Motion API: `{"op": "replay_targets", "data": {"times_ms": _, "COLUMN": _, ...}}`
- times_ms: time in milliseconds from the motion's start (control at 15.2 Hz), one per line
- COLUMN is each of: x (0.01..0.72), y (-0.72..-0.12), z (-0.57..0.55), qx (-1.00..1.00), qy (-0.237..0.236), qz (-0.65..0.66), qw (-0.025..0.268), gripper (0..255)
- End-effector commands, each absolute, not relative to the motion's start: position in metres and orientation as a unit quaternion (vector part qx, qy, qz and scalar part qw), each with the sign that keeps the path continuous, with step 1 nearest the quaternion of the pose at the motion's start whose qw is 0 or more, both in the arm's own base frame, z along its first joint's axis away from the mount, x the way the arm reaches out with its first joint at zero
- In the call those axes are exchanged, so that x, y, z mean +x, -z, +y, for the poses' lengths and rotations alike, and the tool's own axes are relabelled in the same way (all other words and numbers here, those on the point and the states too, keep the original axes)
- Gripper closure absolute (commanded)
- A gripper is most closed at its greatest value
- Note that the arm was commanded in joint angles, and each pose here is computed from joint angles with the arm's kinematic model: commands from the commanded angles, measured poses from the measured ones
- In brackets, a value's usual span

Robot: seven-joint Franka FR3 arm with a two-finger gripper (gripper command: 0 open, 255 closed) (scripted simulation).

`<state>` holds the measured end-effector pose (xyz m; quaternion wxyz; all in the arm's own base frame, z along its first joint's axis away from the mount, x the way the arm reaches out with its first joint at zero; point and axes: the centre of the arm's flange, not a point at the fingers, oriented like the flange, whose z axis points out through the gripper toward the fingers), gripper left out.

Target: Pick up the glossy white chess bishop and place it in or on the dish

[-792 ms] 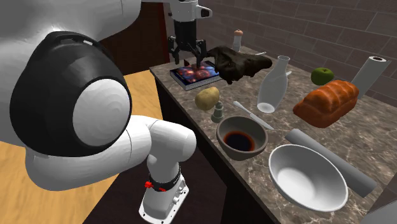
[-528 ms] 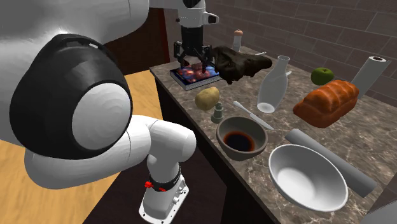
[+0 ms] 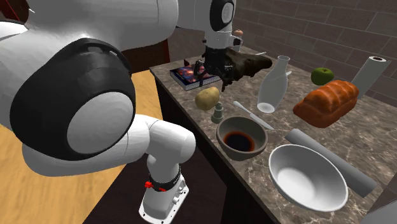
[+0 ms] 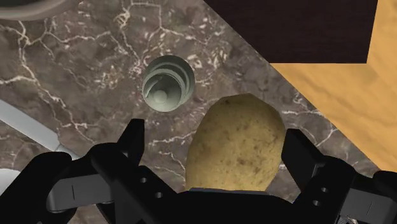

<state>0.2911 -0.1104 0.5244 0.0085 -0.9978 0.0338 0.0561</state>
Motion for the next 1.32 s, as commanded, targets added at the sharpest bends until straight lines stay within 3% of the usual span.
{"op": "replay_targets", "data": {"times_ms": 0, "x": 0.289, "y": -0.505, "z": -0.128, "qx": -0.997, "qy": -0.069, "qz": 0.03, "qw": 0.011, "gripper": 0}}
{"op": "replay_targets", "data": {"times_ms": 660, "x": 0.281, "y": -0.447, "z": -0.151, "qx": -0.996, "qy": -0.083, "qz": 0.027, "qw": 0.014, "gripper": 0}}
{"op": "replay_targets", "data": {"times_ms": 1188, "x": 0.281, "y": -0.447, "z": -0.151, "qx": -0.996, "qy": -0.083, "qz": 0.027, "qw": 0.014, "gripper": 0}}
{"op": "replay_targets", "data": {"times_ms": 1254, "x": 0.281, "y": -0.447, "z": -0.151, "qx": -0.996, "qy": -0.083, "qz": 0.027, "qw": 0.014, "gripper": 255}}
